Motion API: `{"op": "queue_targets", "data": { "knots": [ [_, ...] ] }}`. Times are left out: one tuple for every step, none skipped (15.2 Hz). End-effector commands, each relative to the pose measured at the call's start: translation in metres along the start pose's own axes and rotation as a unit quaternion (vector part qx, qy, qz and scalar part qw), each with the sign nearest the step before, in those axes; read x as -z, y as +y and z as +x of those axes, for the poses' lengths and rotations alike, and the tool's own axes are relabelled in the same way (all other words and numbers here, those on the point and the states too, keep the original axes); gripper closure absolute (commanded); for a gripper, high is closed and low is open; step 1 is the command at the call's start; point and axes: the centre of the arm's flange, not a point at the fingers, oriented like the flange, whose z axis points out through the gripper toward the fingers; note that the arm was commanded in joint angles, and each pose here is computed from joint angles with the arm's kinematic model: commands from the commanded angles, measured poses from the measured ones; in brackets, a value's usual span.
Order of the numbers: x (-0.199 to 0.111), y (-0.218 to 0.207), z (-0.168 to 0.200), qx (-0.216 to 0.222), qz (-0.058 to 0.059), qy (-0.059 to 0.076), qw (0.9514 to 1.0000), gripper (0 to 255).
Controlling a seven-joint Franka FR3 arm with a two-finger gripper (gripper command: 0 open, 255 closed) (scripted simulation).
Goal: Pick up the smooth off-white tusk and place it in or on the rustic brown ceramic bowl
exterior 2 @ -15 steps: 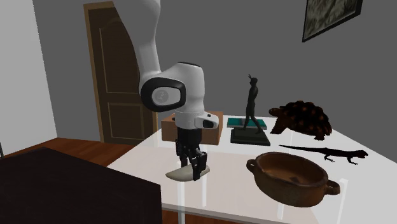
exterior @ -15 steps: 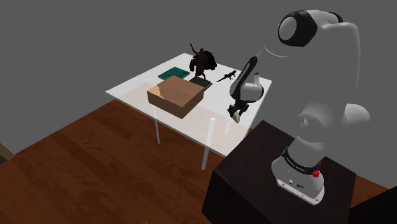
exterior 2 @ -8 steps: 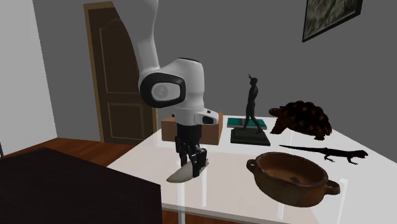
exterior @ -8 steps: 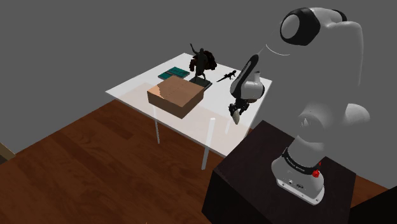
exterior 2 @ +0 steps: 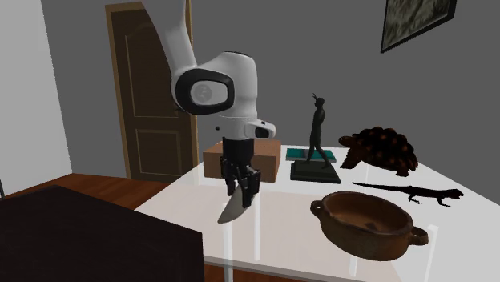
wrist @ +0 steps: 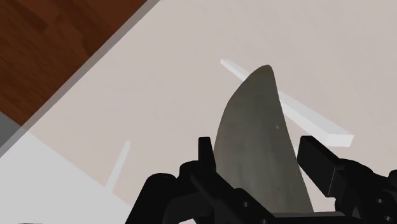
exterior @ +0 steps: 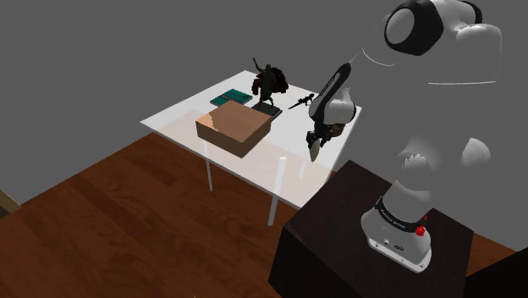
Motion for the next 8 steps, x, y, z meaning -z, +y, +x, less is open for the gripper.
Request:
{"op": "queue_targets", "data": {
  "knots": [
    [0.01,0.0,0.001,0.0,0.0,0.0,1.0,255],
    [0.015,0.0,0.001,0.0,0.0,0.0,1.0,255],
    [0.02,0.0,0.001,0.0,0.0,0.0,1.0,255],
    [0.026,-0.001,0.001,0.0,0.0,0.0,1.0,255],
    [0.031,-0.001,0.001,0.0,0.0,0.0,1.0,255],
    [0.036,-0.001,0.002,0.0,0.0,0.0,1.0,255],
    [0.041,-0.002,0.002,0.0,0.0,0.0,1.0,255],
    [0.047,-0.002,0.002,0.0,0.0,0.0,1.0,255]
  ]
}}
